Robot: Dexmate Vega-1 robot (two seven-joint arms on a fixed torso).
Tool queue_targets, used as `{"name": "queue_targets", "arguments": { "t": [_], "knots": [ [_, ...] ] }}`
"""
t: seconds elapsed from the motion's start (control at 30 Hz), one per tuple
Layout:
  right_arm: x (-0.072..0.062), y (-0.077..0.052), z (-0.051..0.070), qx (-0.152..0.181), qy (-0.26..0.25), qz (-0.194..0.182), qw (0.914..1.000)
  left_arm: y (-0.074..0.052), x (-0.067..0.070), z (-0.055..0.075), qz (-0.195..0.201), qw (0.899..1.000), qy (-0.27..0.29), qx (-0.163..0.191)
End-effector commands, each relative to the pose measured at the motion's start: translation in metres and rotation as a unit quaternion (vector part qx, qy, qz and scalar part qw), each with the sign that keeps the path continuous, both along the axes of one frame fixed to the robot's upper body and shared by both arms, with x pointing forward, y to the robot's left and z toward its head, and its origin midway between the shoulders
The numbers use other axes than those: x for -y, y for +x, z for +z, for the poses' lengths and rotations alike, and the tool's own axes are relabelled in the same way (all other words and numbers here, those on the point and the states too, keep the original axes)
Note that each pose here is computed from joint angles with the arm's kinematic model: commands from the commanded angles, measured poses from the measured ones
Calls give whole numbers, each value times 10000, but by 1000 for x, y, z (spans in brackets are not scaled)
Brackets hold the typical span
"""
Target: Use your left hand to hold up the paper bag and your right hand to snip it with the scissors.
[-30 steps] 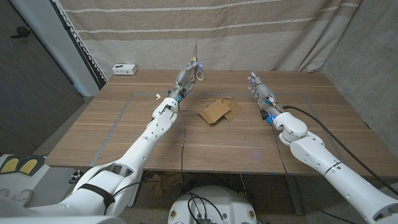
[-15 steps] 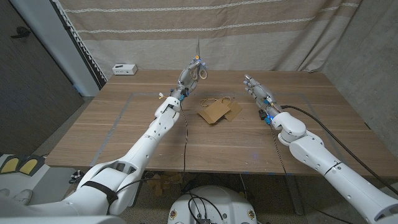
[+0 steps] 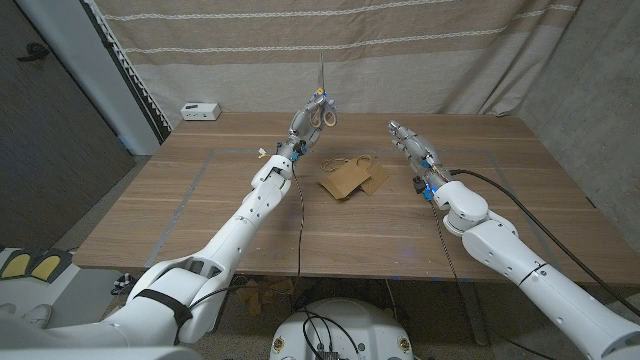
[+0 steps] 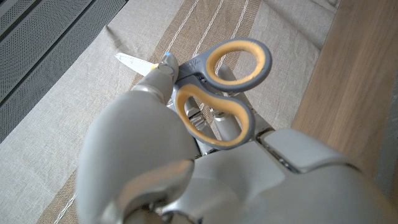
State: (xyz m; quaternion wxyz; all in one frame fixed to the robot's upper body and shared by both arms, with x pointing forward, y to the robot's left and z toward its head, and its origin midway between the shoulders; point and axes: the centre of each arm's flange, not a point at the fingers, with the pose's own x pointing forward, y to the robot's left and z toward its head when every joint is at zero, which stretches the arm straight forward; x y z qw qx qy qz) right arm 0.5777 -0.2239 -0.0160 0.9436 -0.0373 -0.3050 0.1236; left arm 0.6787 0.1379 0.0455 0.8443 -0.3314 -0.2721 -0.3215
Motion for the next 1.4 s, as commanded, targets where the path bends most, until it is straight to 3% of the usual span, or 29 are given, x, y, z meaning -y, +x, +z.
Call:
{"name": "queue_targets", "arguments": {
  "t": [0.03, 0.8, 1.1, 1.4],
  "knots": [
    [-12, -7, 2, 97, -59, -18, 9999, 0, 6, -1, -84, 10000, -11, -26],
    [-36, -11, -2, 60, -180, -28, 9998, -1, 17, -3, -371, 9989, -164, -240],
    [-34, -13, -2, 77, -192, -27, 9998, 1, 24, -10, -958, 9933, -302, -571],
    [-29, -15, -2, 85, -197, -40, 9998, 1, 29, -16, -1208, 9897, -255, -724]
  ]
}}
